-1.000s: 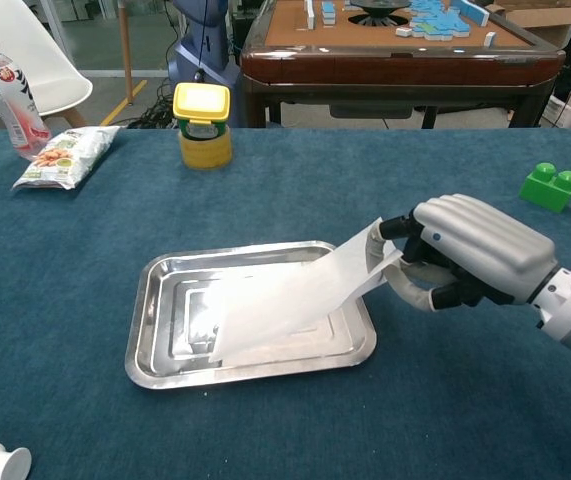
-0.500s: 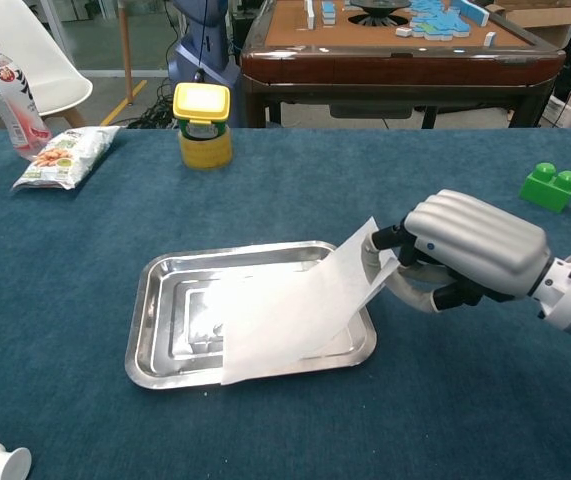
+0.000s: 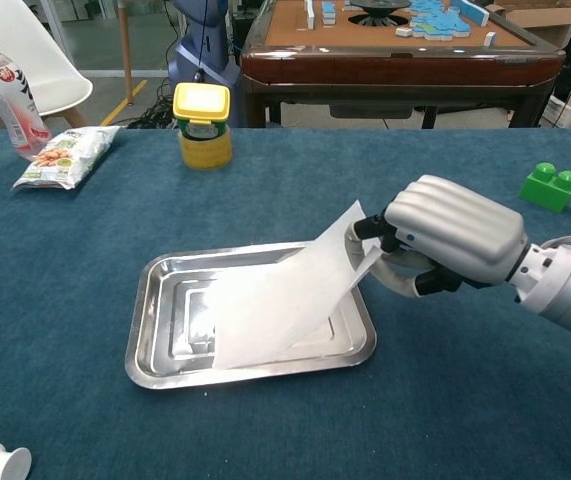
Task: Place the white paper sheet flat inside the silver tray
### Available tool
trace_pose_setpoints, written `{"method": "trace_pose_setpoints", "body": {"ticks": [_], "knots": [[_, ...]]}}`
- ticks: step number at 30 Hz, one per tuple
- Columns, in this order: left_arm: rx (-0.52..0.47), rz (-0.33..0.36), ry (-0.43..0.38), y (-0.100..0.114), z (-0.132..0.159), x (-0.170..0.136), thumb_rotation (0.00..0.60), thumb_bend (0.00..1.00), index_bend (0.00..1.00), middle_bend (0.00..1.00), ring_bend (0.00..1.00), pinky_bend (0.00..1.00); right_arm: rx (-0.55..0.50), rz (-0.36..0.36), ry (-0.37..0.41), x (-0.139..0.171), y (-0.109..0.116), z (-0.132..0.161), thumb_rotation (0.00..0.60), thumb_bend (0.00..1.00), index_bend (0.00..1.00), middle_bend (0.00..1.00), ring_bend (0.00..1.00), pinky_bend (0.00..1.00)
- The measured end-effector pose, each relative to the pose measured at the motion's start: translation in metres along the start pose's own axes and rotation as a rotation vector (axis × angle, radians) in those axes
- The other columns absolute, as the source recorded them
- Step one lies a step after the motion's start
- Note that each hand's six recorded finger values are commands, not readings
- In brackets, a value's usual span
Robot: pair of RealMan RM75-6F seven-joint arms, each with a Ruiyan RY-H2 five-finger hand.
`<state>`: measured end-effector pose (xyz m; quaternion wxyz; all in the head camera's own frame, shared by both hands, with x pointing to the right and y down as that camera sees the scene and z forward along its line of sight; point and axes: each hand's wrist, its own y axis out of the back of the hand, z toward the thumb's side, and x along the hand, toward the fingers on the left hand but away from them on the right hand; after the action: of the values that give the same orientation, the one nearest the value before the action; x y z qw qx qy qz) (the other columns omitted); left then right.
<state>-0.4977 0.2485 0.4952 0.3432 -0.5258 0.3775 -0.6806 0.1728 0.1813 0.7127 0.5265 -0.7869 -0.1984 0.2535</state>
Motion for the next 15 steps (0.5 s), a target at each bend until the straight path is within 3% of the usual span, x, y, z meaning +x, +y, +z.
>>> {"method": "trace_pose_setpoints", "body": {"ticks": [6,15], "knots": [[-0.002,0.003,0.000,0.0010,-0.0001,-0.0004,0.600,0.29,0.30,0.35,0.29,0.51,0.008,-0.010,0.020,-0.0061,-0.0014,0.0043,0.600,0.50,0.58,1.00,1.00,1.00],[-0.002,0.003,0.000,0.0016,-0.0003,-0.0006,0.600,0.29,0.30,0.35,0.29,0.51,0.032,-0.016,0.029,-0.0071,-0.0026,0.0033,0.600,0.11,0.54,1.00,1.00,1.00]]}}
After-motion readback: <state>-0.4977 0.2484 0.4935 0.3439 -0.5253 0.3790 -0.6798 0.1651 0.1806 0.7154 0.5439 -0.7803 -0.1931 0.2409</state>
